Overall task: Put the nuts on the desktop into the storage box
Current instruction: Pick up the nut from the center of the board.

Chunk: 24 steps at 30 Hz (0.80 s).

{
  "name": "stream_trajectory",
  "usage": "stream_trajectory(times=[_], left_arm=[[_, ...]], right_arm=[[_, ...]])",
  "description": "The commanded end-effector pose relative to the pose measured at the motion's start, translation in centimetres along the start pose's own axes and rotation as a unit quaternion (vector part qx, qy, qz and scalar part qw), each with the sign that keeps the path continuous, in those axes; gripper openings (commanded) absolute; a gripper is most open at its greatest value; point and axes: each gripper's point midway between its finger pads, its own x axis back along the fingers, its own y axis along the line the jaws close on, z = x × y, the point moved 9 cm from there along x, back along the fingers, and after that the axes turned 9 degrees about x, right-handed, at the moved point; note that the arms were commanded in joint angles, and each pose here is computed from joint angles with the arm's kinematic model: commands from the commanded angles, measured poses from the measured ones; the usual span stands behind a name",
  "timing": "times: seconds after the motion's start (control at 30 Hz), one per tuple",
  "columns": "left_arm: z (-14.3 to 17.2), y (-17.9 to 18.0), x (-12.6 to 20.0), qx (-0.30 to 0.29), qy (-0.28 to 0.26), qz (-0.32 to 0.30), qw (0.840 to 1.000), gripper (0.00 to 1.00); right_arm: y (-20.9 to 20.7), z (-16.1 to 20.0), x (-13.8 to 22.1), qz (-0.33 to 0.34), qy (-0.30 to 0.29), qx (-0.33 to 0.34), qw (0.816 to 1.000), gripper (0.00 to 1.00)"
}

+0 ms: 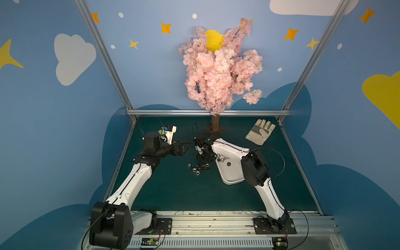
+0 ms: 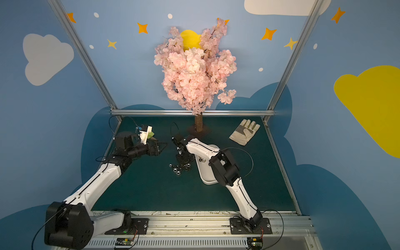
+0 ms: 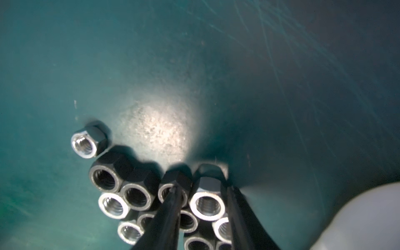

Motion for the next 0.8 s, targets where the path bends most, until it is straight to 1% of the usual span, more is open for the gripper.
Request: stream_trajectory(times=[0.0, 0.27, 0.47, 0.63, 0.77], left_arm=[[-0.7, -0.7, 0.6, -0.017, -0.011, -0.001, 1.000, 1.00], [-0.7, -0.6, 0.7, -0.018, -0.012, -0.012, 1.000, 1.00], [-0.6, -0.7, 0.7, -0.019, -0.012, -0.014, 1.000, 1.00], [-0.7, -0.7, 0.8, -0.022, -0.014, -0.019, 0.999, 1.00], [-0.6, -0.7, 0.9, -0.025, -0.016, -0.026, 0.999, 1.00]], right_arm=[[-1.6, 2.4, -1.3, 0.035, 0.071, -0.003, 0.997, 0.38], [-1.2, 0.7, 1.0, 0.026, 0.029, 0.007, 0.999, 0.40], [-1.1, -0.7, 0.5, 0.037, 0.024, 0.021, 0.999, 0.41], [-1.4, -1.9, 0.1, 0.033, 0.018, 0.016, 0.999, 0.42], [-1.3, -1.8, 0.6, 0.029, 0.018, 0.017, 0.999, 0.42]])
